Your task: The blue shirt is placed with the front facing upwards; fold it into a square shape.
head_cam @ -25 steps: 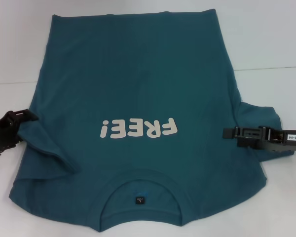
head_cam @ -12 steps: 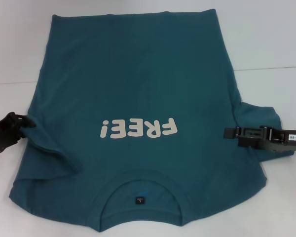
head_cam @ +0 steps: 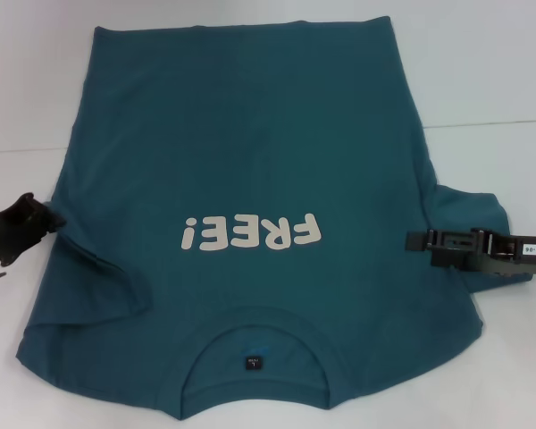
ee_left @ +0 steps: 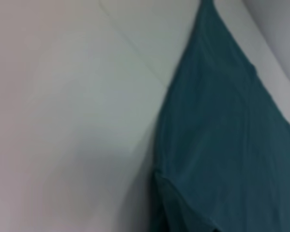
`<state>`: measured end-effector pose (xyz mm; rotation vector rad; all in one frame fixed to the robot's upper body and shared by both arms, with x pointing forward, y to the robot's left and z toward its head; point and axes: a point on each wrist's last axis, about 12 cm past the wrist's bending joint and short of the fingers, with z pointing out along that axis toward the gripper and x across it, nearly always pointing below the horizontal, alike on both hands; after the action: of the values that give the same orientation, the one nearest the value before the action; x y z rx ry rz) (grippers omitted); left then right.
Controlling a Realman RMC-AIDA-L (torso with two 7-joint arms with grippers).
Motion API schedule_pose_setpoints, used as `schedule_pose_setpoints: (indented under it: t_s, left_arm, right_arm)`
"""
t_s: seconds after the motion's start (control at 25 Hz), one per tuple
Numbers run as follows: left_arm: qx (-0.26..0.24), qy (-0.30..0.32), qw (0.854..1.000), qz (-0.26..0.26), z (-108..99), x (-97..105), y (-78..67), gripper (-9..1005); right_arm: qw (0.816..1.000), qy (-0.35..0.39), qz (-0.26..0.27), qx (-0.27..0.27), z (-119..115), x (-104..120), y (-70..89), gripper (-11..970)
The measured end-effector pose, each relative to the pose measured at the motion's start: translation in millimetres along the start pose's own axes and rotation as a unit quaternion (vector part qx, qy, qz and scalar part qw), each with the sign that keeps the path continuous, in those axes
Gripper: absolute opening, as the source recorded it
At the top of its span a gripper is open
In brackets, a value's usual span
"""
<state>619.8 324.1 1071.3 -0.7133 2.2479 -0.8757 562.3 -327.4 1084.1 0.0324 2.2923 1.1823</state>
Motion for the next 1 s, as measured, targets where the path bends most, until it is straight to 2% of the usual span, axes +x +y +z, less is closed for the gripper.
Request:
schedule_pose_setpoints:
  t_s: [0.08,0.32,0.44,0.64,1.0]
  left_arm:
    - [0.011,-0.001,1.000,0.001,0.4,-0.2,-3.1,46]
    - [0.059,0.009,0.998,0.008,5.4,7.1,-19.3,20]
    - [0.062,0.006,0.998,0.016,11.9,9.7,-27.2,44]
    - [0.047,-0.019,0.999,0.008,19.7,11.0,-29.1,85]
    - [0.045,-0.012,0.999,0.014,30.1,17.2,-37.6,158]
  right_arm:
    - [1.000,0.000,0.000,0.000,0.0,0.0,0.0,908]
    - [1.000,0.000,0.001,0.000,-0.3,0.4,-0.4,908]
    - [1.000,0.000,0.001,0.000,-0.4,0.5,-0.4,908]
    - [1.000,0.000,0.001,0.000,-0.2,0.8,-0.5,908]
    - [1.000,0.000,0.001,0.000,0.1,0.8,-0.6,907]
